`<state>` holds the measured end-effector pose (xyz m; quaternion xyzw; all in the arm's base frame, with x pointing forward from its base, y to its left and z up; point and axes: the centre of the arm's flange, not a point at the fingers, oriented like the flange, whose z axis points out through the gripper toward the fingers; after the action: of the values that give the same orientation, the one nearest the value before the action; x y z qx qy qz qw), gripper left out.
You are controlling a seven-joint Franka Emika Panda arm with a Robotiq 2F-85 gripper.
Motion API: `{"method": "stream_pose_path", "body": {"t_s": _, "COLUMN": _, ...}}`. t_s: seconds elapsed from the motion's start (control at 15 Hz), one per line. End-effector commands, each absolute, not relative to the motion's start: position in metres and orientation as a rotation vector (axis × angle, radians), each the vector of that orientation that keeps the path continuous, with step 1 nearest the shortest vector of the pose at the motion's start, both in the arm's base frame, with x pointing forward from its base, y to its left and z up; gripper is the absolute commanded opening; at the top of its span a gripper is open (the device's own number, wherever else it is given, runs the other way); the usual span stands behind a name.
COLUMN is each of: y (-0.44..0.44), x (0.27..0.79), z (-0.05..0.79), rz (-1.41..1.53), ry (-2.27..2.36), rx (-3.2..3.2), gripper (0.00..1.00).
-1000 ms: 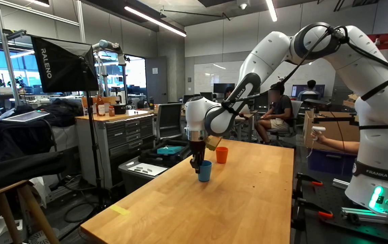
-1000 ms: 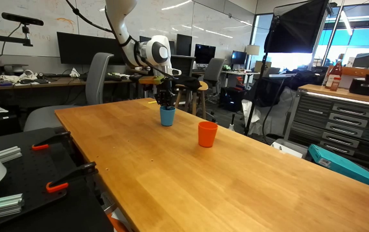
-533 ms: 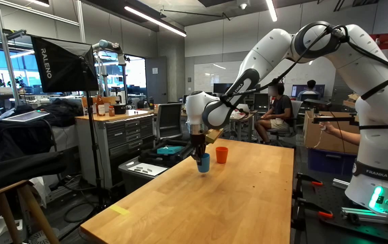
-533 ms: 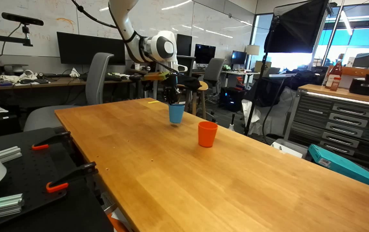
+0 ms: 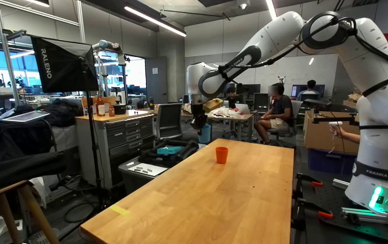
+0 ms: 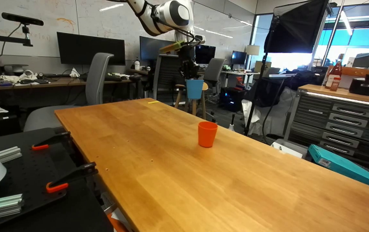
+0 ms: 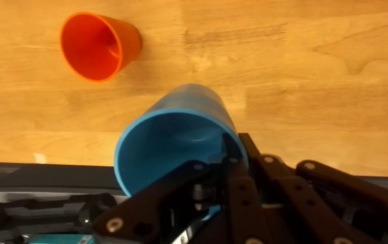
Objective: Place the blue cup inside the orange cup
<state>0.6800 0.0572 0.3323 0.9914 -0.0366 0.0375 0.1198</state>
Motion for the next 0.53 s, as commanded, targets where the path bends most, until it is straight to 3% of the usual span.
{"method": "stream_pose_path", "body": {"t_s": 0.0, "y": 0.011, "x": 0.688, "z": 0.350, "rz": 0.097, "ry": -0.225, "rx": 2.847, "gripper": 0.05}}
{"method": "stream_pose_path", "body": {"t_s": 0.47, "y": -0.061, "x": 0.677, "z": 0.304, "rz": -0.031, "ry": -0.352, "rx": 2.788, "gripper": 0.05}}
